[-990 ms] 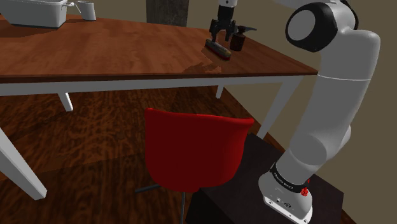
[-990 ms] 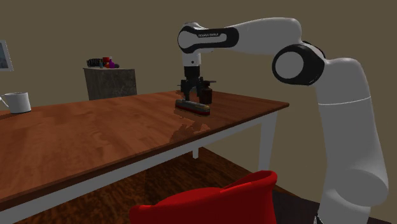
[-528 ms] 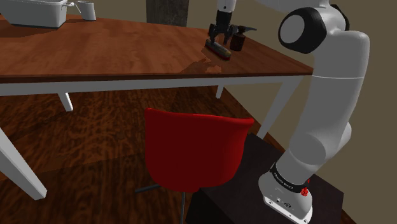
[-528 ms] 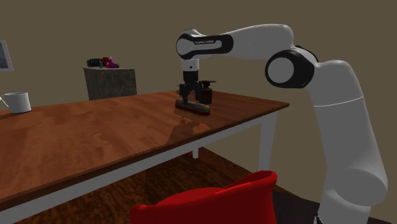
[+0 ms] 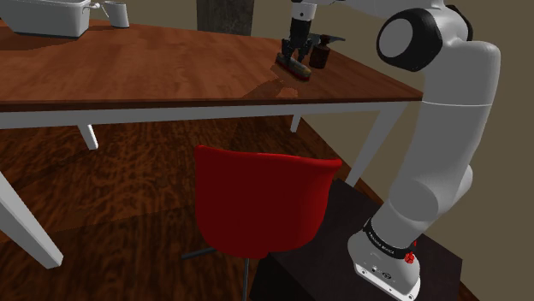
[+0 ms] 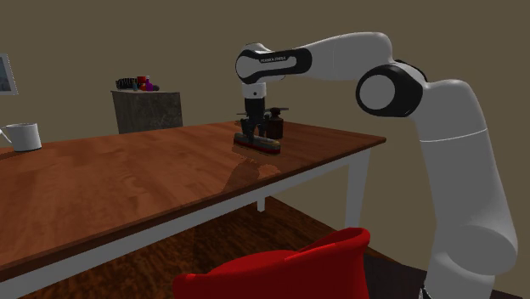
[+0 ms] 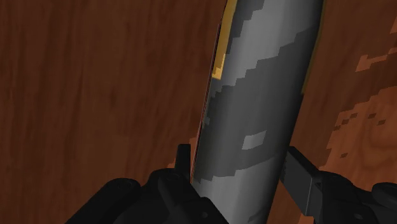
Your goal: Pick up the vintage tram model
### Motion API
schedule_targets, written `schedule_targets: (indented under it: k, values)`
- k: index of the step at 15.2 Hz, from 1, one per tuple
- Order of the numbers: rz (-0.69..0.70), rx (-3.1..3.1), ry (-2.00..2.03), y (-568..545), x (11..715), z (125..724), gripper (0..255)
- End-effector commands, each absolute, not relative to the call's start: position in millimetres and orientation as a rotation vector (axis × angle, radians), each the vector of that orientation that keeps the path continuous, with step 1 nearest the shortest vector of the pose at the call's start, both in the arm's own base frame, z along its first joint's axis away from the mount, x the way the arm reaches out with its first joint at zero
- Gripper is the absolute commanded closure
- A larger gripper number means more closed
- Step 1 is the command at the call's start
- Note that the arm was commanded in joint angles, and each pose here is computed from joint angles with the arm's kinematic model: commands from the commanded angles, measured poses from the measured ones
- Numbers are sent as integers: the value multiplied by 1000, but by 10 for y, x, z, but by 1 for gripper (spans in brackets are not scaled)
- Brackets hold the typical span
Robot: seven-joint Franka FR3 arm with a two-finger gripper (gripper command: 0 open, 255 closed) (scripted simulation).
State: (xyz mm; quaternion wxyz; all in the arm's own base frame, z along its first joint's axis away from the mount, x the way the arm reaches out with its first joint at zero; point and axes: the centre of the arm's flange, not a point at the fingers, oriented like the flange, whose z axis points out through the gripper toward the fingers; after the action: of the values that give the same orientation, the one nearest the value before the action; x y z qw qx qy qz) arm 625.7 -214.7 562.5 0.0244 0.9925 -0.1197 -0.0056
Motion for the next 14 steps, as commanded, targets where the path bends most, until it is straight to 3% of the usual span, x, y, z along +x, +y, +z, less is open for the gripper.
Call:
schedule_targets:
  k: [1, 14]
  values:
    - [-18, 3070, -370, -2147, 6257, 5620, 255]
    - [-18, 3070, -370, -2152, 6259, 6043, 255]
